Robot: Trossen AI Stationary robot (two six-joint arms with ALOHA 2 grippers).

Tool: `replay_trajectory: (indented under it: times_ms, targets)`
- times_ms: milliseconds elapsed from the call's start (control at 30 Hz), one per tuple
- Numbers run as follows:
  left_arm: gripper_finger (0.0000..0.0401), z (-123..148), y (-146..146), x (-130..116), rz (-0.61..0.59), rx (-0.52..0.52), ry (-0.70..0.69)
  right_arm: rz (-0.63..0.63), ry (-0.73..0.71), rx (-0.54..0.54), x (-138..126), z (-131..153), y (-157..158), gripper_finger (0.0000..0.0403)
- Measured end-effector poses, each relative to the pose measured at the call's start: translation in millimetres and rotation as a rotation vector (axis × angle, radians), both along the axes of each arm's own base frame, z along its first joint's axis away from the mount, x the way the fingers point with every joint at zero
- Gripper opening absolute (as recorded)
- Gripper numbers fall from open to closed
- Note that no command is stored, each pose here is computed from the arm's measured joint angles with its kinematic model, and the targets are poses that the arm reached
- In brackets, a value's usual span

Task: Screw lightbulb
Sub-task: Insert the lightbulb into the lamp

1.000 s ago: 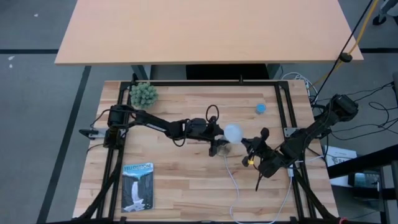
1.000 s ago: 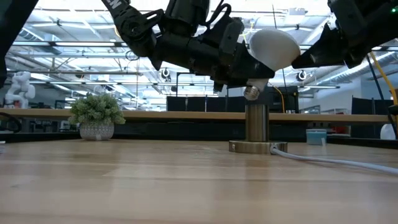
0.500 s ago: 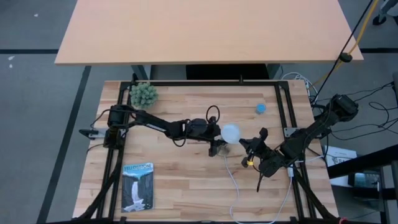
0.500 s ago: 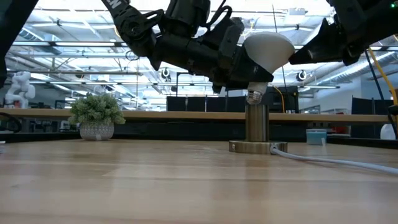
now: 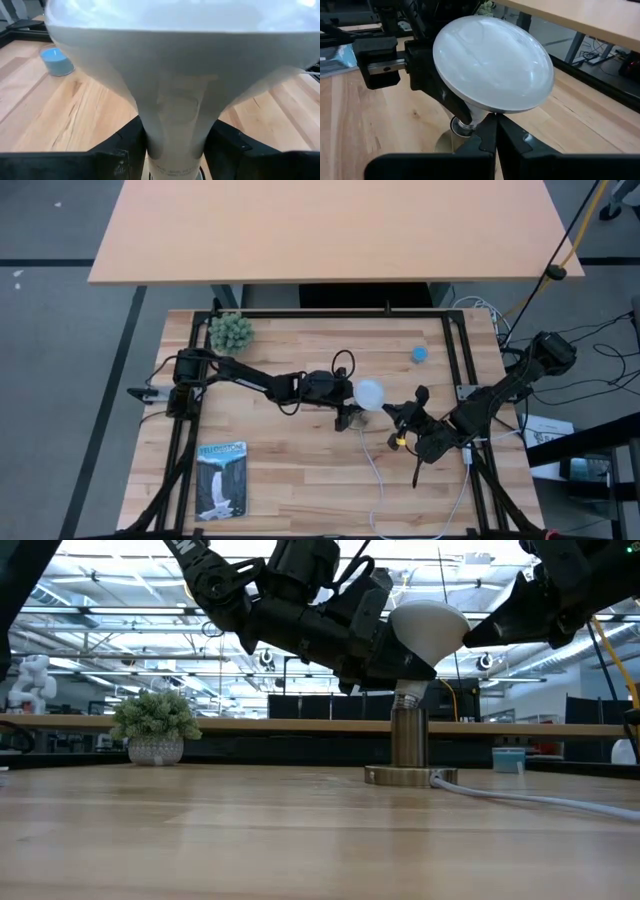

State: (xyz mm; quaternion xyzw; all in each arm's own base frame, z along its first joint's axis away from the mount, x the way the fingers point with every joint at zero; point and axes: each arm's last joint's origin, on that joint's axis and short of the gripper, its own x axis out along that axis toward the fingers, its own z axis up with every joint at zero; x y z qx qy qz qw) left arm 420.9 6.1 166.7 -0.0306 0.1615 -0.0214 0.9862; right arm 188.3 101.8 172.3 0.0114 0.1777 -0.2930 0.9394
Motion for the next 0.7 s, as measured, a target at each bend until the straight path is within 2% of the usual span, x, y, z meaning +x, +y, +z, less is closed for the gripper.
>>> replay_trajectory:
  times_ms: [300, 700]
  targets:
    - [0.0224, -3.4, 0.1, -1.1, 0.001, 0.009, 0.035, 0.034, -0.033, -0.022, 5.6, 7.0, 3.4, 0.0000]
    - [0.0229, -5.2, 0.1, -1.8, 0.000, 0.013, 0.053, 0.072, -0.008, -0.001, 5.7, 5.8, 4.3, 0.0000]
